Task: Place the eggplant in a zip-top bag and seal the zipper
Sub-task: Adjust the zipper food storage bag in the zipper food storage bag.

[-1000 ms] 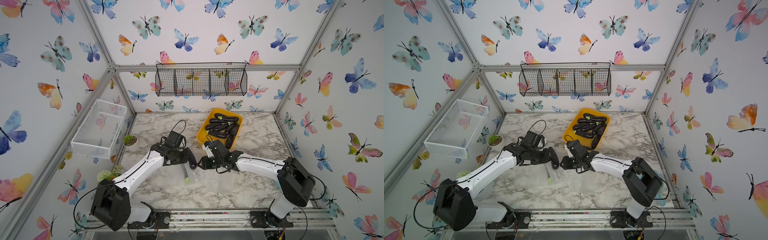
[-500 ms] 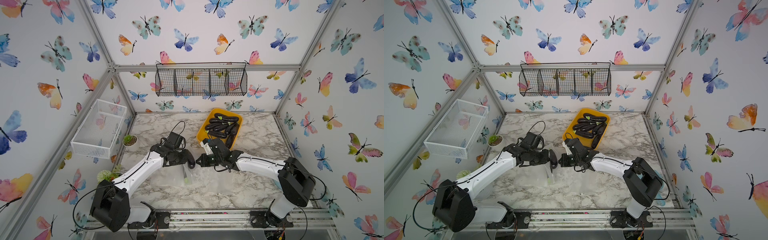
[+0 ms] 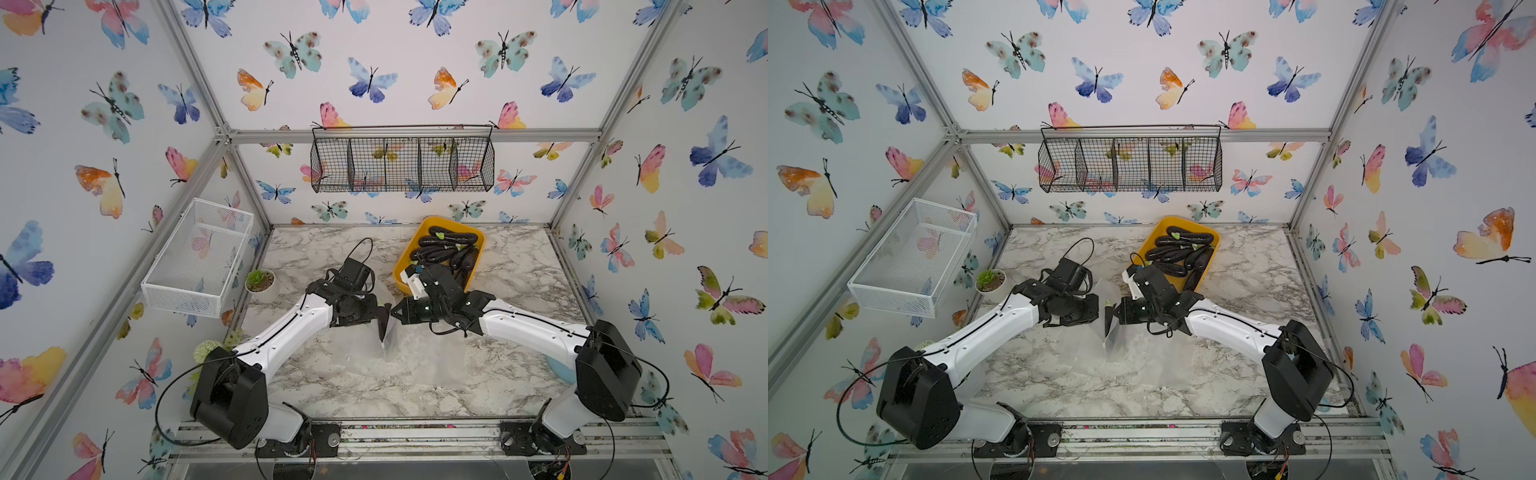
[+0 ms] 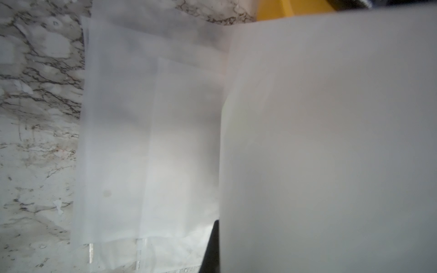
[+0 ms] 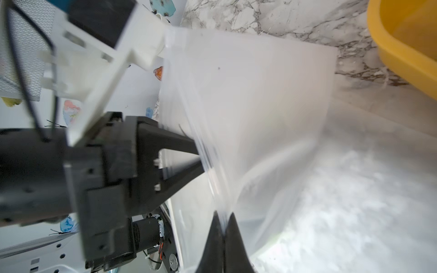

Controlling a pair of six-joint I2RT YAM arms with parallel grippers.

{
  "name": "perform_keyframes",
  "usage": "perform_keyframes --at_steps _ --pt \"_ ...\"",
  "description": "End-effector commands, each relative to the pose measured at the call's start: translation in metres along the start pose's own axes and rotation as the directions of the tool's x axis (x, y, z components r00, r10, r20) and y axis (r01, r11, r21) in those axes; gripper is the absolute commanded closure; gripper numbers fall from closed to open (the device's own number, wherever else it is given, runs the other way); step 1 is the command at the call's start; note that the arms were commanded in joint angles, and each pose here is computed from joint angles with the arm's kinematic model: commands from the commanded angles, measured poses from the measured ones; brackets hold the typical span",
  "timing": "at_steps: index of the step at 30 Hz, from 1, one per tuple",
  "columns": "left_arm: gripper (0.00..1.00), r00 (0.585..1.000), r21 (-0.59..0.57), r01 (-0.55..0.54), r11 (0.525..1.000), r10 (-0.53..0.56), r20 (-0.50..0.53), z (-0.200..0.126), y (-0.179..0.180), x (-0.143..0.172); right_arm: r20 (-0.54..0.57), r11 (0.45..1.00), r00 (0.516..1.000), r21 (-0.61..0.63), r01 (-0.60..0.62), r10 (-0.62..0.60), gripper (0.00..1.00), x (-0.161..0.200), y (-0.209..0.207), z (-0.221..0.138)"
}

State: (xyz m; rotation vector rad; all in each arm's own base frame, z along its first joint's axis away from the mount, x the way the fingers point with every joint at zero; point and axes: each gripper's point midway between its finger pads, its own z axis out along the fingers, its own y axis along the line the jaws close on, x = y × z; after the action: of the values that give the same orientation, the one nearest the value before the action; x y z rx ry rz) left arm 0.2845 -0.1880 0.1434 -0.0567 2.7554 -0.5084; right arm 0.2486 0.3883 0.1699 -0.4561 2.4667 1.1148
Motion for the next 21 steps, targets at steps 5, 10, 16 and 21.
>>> perform_keyframes --at_steps 5,10,16,21 --pt "1.0 0.995 -0.041 -0.035 0.999 0.038 0.095 -0.07 0.002 -0.009 0.008 0.976 0.998 -0.207 0.064 -0.064 0.96 -0.028 0.054 0.019" --pt "1.0 0.983 -0.035 -0.042 0.998 0.048 0.176 -0.118 -0.008 -0.015 -0.007 0.93 0.994 -0.356 0.096 -0.105 0.96 -0.044 0.099 0.024" --pt "1.0 0.99 -0.025 -0.059 0.998 0.062 0.129 -0.054 -0.014 -0.019 -0.015 0.984 1.0 -0.176 -0.012 0.009 0.96 -0.02 0.016 0.025" --pt "1.0 0.997 -0.083 -0.067 0.994 0.064 -0.045 0.014 -0.011 -0.008 -0.042 0.996 0.996 0.046 -0.081 0.082 0.95 0.005 -0.059 0.018"
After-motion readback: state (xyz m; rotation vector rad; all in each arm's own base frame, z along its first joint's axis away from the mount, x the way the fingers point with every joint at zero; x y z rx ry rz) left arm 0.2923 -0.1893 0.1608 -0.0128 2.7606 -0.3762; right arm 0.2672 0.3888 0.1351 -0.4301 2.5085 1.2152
